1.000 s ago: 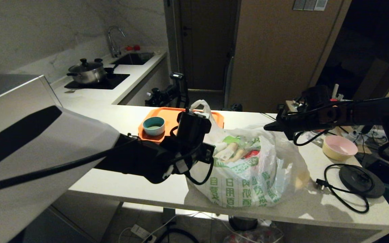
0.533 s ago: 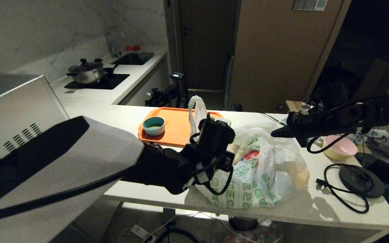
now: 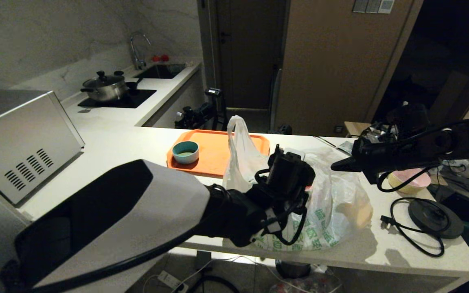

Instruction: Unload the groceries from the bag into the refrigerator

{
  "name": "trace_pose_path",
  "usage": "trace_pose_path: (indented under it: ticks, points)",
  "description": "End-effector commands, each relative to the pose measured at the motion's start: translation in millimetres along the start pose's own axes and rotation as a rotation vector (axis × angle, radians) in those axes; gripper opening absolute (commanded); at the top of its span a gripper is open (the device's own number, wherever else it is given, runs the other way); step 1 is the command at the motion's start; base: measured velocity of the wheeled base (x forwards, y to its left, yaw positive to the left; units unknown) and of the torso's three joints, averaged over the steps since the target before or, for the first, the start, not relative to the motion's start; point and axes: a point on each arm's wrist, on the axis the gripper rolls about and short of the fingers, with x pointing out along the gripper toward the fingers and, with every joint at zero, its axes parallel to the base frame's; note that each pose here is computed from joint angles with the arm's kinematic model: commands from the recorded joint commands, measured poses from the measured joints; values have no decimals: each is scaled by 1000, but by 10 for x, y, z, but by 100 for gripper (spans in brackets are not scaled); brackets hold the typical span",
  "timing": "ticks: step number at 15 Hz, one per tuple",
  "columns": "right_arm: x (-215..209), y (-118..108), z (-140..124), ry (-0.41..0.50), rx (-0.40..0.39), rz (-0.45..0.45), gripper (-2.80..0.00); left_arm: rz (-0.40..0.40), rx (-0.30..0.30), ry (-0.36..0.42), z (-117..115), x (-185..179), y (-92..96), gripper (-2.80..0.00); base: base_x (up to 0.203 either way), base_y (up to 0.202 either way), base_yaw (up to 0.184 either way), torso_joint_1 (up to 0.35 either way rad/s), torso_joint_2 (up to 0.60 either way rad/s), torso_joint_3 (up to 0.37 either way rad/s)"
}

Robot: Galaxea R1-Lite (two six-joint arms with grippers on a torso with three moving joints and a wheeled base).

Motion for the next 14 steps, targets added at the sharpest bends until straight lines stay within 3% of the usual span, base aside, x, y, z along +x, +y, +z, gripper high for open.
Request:
trace_pose_path:
  ticks: [1,5,10,14]
  points:
    - [-79,49,-27,0,-3,17,-280,-9,12,14,-153,149,-147,-280,0,0,0,0,0,0]
    - [-105,62,-23,0,-6,28,-280,-7,22,36,-340,324,-232,-280,0,0,0,0,0,0]
    - [-114,52,-12,-1,-5,32,-280,23,-22,-28,-213,446,-254,-280,0,0,0,0,0,0]
    - [-109,21,15,-5,0,29,-280,16,3,23,-346,419,-276,-280,0,0,0,0,0,0]
